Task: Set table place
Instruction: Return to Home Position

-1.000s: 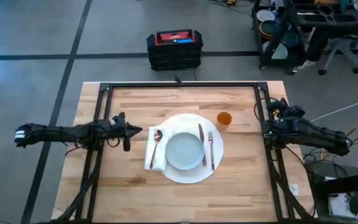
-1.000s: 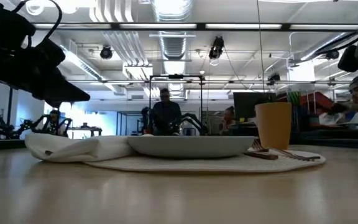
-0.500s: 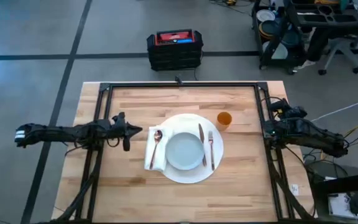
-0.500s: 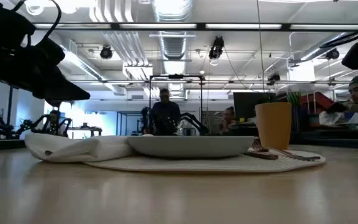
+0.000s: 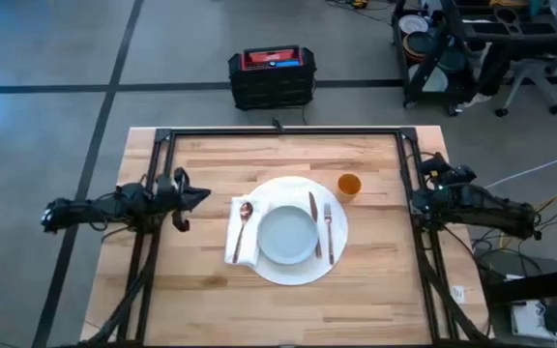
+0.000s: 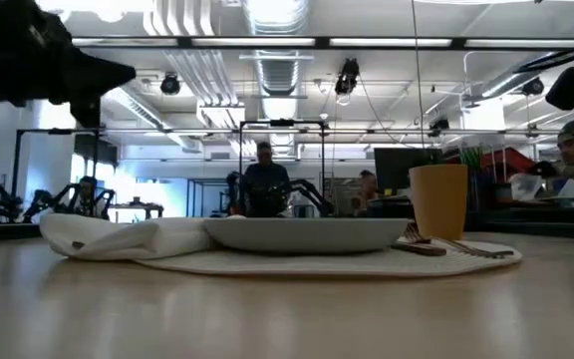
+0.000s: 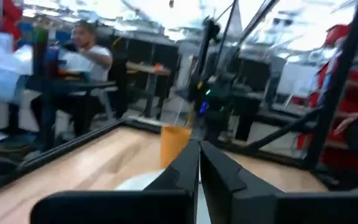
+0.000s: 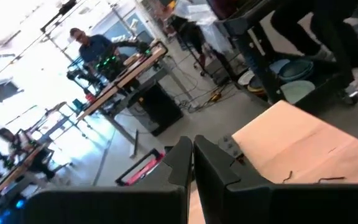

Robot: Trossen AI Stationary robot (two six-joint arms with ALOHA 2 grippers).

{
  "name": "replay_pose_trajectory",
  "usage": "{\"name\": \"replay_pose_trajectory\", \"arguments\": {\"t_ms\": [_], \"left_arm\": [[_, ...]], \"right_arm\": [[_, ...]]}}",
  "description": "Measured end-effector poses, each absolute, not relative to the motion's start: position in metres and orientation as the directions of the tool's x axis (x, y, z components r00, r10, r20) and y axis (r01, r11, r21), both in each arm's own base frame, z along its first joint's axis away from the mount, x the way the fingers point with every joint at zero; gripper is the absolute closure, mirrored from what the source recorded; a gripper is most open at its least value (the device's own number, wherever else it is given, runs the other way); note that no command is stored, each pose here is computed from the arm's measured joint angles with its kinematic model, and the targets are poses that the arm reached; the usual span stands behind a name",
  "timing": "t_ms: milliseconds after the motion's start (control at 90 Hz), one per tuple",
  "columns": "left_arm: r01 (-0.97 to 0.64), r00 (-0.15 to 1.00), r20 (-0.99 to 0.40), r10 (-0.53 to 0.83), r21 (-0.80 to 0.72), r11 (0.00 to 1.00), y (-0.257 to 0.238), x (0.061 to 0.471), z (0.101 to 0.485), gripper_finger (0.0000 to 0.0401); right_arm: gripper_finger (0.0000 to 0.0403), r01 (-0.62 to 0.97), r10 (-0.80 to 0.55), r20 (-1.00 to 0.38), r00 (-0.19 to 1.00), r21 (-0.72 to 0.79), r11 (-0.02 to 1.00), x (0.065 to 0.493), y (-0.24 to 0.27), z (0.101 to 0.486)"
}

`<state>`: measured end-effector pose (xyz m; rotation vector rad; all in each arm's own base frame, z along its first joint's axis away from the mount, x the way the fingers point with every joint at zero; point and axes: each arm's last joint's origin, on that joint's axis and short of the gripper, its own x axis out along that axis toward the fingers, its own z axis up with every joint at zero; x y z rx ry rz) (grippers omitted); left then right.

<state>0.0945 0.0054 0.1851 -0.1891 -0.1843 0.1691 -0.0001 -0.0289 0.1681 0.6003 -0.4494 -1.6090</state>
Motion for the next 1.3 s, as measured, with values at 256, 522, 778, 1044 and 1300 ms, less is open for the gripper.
{"name": "replay_pose_trajectory", "arguments": {"t_ms": [256,522,778,1044,1300], "left_arm": [[-0.138,0.98,0.113,0.162,-0.194,0.971,0.003,0.096,0.177,0.0401],[-0.149,0.985,0.057,0.162,-0.184,0.972,0.003,0.097,0.172,0.0401],[-0.156,0.986,0.025,0.163,-0.178,0.972,0.003,0.099,0.169,0.0401],[-0.173,0.985,-0.033,0.17,-0.151,0.973,0.003,0.102,0.164,0.0401],[-0.185,0.979,-0.107,0.173,-0.114,0.976,0.003,0.107,0.158,0.0401]], "right_arm": [[0.0403,0.788,-0.992,-0.12,-0.038,0.606,-0.103,0.001,-0.029,0.168],[0.0403,0.79,-0.993,-0.119,-0.028,0.606,-0.095,0.001,-0.029,0.168],[0.0403,0.789,-0.993,-0.119,-0.028,0.607,-0.095,0.001,-0.029,0.168],[0.0403,0.789,-0.992,-0.119,-0.028,0.607,-0.095,0.001,-0.029,0.168],[0.0403,0.788,-0.992,-0.12,-0.027,0.609,-0.095,0.001,-0.029,0.169]]}}
